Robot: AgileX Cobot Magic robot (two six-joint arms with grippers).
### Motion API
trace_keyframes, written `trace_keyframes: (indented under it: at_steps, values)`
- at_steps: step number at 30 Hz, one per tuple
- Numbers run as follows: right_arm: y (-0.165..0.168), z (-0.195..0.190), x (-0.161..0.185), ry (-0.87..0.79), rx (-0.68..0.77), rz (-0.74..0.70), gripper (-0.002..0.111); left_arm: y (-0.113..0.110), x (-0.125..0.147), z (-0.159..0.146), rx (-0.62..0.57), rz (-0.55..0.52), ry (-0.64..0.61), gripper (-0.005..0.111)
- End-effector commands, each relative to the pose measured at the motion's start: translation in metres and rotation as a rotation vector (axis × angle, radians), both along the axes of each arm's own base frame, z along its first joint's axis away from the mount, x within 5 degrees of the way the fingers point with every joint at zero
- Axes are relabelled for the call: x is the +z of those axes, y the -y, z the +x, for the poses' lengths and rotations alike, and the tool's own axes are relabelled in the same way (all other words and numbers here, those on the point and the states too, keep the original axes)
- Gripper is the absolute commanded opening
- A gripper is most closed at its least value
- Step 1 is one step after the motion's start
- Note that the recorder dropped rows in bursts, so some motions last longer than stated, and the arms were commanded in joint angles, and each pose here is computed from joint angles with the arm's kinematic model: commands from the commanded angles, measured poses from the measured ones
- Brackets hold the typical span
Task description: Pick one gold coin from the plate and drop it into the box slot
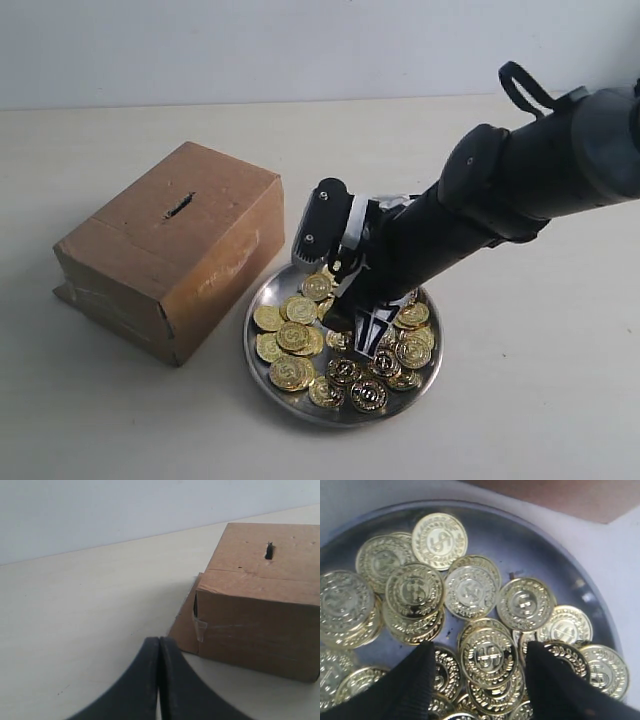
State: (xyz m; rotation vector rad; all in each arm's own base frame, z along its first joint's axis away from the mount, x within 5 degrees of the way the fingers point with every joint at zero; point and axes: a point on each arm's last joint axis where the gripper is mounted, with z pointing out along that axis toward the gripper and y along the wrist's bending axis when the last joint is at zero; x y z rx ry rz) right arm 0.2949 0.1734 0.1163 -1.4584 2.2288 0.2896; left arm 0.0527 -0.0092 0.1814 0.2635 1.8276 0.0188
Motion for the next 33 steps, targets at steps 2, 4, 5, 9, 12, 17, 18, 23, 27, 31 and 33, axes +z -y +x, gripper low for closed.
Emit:
trace_keyframes:
  at_steps: [2, 4, 5, 9, 12, 17, 18, 23, 27, 31, 33]
  values:
    - [0.0, 0.005, -0.01, -0.003, -0.086, 0.01, 0.053, 0.0, 0.0, 0.0, -0.003, -0.005, 0.012, 0.001]
    - [0.0, 0.005, -0.014, -0.011, -0.086, 0.006, 0.053, 0.0, 0.0, 0.0, -0.003, -0.005, 0.012, 0.001]
    - [0.0, 0.005, -0.015, -0.016, -0.093, 0.008, 0.053, 0.0, 0.0, 0.0, -0.003, -0.005, 0.012, 0.001]
    - [0.0, 0.005, -0.02, -0.031, -0.102, 0.005, 0.053, 0.0, 0.0, 0.0, -0.003, -0.005, 0.012, 0.001]
    - [0.0, 0.005, -0.024, -0.04, -0.109, 0.001, 0.053, 0.0, 0.0, 0.0, -0.003, -0.005, 0.012, 0.001]
    - [-0.001, 0.004, -0.028, -0.058, -0.104, -0.002, 0.049, 0.0, 0.0, 0.0, -0.003, -0.005, 0.012, 0.001]
    - [-0.001, 0.004, -0.028, -0.061, -0.103, -0.001, 0.047, 0.0, 0.0, 0.0, -0.003, -0.005, 0.012, 0.001]
    - [-0.001, 0.002, -0.028, -0.076, -0.096, 0.004, 0.038, 0.0, 0.0, 0.0, -0.003, -0.005, 0.012, 0.001]
    - [-0.002, 0.002, -0.028, -0.083, -0.094, 0.007, 0.025, 0.0, 0.0, 0.0, -0.003, -0.005, 0.012, 0.001]
    - [-0.002, 0.001, -0.026, -0.085, -0.098, 0.015, 0.025, 0.0, 0.0, 0.0, -0.003, -0.005, 0.012, 0.001]
    - [-0.002, 0.002, -0.021, -0.075, -0.097, 0.023, 0.025, 0.0, 0.0, 0.0, -0.003, -0.005, 0.012, 0.001]
